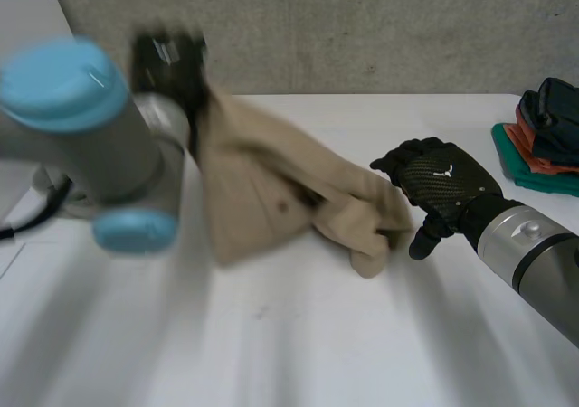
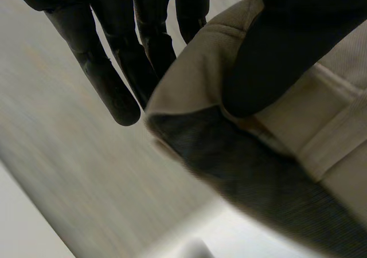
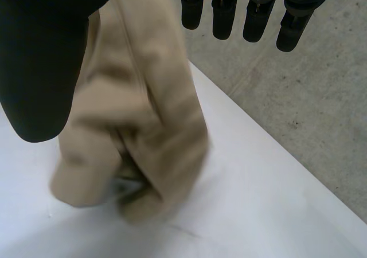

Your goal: Fold the laundry.

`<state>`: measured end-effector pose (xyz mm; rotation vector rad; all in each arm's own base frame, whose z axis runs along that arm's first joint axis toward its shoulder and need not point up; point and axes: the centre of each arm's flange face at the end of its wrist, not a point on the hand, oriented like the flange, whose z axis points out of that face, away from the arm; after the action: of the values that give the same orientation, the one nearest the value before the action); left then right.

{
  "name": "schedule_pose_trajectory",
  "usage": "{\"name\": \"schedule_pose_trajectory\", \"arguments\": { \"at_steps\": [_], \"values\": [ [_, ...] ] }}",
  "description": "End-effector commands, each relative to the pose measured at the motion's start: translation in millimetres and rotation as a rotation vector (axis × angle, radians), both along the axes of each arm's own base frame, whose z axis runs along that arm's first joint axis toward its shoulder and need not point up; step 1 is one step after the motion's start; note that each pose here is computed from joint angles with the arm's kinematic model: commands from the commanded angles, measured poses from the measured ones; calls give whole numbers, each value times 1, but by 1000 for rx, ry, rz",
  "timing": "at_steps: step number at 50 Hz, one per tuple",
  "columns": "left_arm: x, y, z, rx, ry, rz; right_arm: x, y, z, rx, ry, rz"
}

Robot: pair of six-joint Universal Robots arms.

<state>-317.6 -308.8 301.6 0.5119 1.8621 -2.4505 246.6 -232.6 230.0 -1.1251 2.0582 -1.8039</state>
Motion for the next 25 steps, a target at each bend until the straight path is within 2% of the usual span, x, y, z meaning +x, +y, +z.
{"name": "schedule_pose_trajectory", "arguments": {
  "at_steps": [1, 7, 10, 11, 15, 20, 25],
  "values": [
    [-15, 15, 114, -332, 146, -173, 1, -5, 3, -6, -15, -7],
    [-55, 39, 108, -287, 141, -368, -4, -19, 3, -2, -47, -49],
    [-82, 52, 81, -223, 119, -503, -11, -31, 4, 5, -73, -94],
    [-97, 58, 61, -183, 98, -575, -16, -38, 4, 6, -85, -123],
    [-126, 71, 2, -52, 42, -726, -32, -59, 5, -7, -105, -209],
    [-144, 91, -56, 121, -23, -829, -50, -81, 3, -26, -100, -287],
    [-144, 106, -54, 136, -48, -857, -60, -93, -1, -25, -82, -314]
  ]
}}
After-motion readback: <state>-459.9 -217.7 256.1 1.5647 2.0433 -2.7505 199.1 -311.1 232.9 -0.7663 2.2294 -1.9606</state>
